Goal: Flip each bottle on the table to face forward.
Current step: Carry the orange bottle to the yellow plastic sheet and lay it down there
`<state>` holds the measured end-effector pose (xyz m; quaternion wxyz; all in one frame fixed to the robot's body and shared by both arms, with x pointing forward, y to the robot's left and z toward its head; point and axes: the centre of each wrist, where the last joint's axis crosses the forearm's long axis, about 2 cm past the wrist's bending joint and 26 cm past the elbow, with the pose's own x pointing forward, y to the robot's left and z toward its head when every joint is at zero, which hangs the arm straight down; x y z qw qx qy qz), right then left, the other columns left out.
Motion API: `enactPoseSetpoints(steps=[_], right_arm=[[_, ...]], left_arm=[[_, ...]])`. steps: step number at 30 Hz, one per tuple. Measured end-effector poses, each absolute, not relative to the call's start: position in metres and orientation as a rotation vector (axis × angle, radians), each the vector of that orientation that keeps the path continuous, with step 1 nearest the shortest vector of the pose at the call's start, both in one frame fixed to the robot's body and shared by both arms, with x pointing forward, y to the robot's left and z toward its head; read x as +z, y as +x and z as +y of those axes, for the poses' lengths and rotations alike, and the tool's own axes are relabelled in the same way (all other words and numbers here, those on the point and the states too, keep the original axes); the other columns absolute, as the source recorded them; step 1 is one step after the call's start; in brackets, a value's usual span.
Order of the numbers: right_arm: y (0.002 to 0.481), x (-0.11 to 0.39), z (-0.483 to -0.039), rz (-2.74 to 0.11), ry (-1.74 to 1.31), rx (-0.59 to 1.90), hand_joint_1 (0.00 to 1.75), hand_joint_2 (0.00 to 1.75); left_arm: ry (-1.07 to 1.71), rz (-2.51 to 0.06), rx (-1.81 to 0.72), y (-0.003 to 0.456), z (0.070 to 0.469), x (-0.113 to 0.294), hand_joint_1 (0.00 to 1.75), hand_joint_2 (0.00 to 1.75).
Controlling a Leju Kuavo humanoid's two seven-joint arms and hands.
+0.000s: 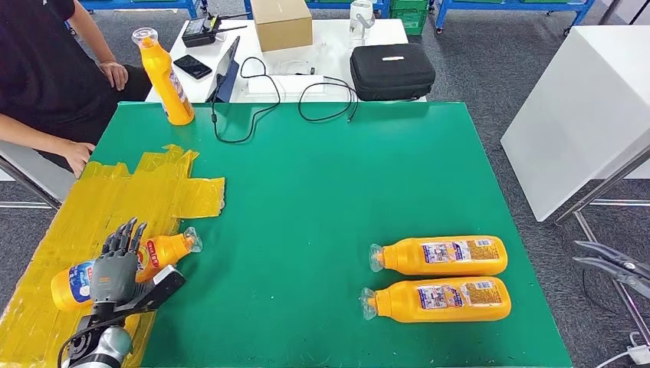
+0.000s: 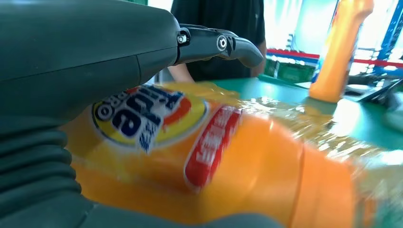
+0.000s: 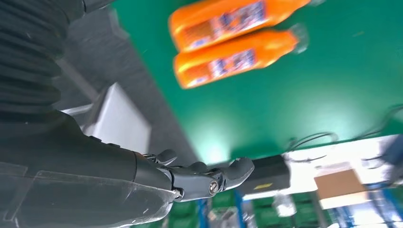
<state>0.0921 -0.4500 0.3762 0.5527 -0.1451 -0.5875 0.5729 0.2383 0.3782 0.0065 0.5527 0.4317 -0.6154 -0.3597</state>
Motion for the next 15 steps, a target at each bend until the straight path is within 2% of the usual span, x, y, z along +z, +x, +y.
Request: enactPoseSetpoints(steps=[5,15], right_arm=[[0.088,0.383,-0.445,-1.337,-0.540,1.440,0.00,1.75],[0.087,0.355,-0.439,-1.372,-0.627,1.510,0.00,1.75]], left_arm=[[0.824,-1.604,-0.639,0.236,0.375,0.018,0.00,0.00],[0.694,-1.731,-0.484,0.226,0.362,0.033,0.00,0.00]])
